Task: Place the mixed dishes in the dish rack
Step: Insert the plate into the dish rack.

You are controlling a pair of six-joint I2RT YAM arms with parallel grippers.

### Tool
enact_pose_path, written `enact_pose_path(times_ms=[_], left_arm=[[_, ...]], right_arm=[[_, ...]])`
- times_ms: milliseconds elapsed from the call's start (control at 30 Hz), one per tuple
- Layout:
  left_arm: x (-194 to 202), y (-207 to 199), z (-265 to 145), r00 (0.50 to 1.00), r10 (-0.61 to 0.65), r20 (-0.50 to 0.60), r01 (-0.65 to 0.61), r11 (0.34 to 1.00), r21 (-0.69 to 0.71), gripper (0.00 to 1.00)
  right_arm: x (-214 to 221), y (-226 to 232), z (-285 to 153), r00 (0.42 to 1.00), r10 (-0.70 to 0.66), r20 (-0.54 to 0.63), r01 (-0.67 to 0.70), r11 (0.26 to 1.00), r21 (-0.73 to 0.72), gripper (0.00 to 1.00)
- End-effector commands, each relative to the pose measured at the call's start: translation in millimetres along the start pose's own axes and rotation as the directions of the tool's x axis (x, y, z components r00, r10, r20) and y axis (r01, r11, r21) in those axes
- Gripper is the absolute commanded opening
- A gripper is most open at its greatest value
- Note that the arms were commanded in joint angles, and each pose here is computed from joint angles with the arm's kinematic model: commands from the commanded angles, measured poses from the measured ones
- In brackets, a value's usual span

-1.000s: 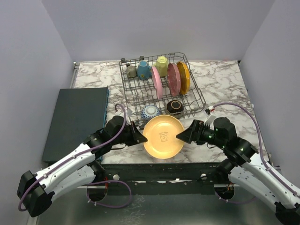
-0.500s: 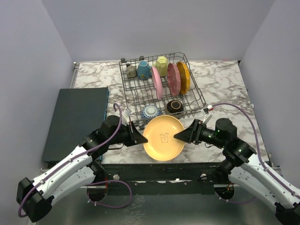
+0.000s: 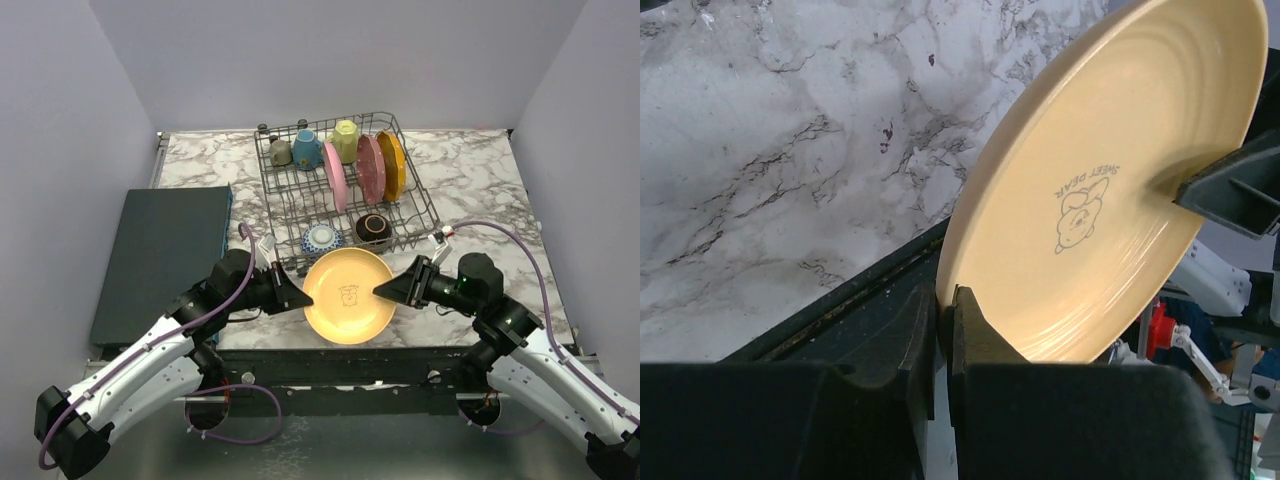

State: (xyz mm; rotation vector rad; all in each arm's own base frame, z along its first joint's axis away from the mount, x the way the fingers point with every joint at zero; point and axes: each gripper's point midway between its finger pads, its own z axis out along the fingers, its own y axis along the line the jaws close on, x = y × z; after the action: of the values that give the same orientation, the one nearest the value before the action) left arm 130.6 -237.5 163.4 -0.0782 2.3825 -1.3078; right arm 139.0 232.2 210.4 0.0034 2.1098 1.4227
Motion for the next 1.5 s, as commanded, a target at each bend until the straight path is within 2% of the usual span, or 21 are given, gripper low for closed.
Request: enact_pose_path(times_ms=[0,100,167,267,333,467,600,1133,1333,1467], left_arm=[[1.2,-4.2,-0.1,1.0,-0.01,-0.009,0.01,1.0,0.029,0.0],[1.6,-2.9,1.2,1.0,-0.013,-0.014,0.013,1.0,0.022,0.0],[1.4,-1.6,2.0,1.0,-0.016,-0.014,0.016,1.0,0.016,0.04],[0.1,0.3,3.3,1.0,-0.022,-0.01,0.022,1.0,0.005,0.15],[-0.3,1.5,4.0,1.0,-0.024,-0.009,0.024,1.0,-0.002,0.3],[-2.9,0.6,4.8,1.0,-0.023,-0.004,0.023,1.0,-0.007,0.5],[-6.1,-3.4,5.3,1.0,-0.01,-0.001,0.01,1.0,-0.006,0.61],[-27.6,-39.0,-10.7,0.995,0.089,0.053,-0.091,0.995,0.04,0.86],[-31.9,-40.7,-18.7,0.988,0.14,0.064,-0.141,0.99,0.01,0.91],[-38.4,-30.9,-25.4,0.981,0.17,0.089,-0.164,0.984,-0.069,0.93]], right_arm=[[-1.8,13.4,-3.0,1.0,-0.012,0.008,0.012,0.998,-0.058,0.15],[-2.7,11.4,-3.5,1.0,-0.013,0.015,0.014,0.999,-0.046,0.08],[-3.4,10.5,-3.7,1.0,-0.017,0.018,0.018,0.999,-0.04,0.04],[-5.3,7.9,-3.9,0.999,-0.031,0.024,0.032,0.999,-0.019,0.01],[-7.0,5.6,-4.0,0.998,-0.051,0.028,0.051,0.999,-0.002,0.0],[-9.7,1.0,-3.4,0.997,-0.067,0.028,0.066,0.997,0.036,0.0],[-13.3,-4.7,-2.4,0.996,-0.084,0.03,0.081,0.993,0.08,0.0],[-31.4,-23.8,10.9,0.988,-0.156,0.017,0.148,0.963,0.226,0.0],[-45.1,-23.5,20.4,0.982,-0.19,0.023,0.178,0.95,0.258,0.0],[-56.5,-22.8,25.2,0.975,-0.222,0.033,0.204,0.937,0.285,0.0]])
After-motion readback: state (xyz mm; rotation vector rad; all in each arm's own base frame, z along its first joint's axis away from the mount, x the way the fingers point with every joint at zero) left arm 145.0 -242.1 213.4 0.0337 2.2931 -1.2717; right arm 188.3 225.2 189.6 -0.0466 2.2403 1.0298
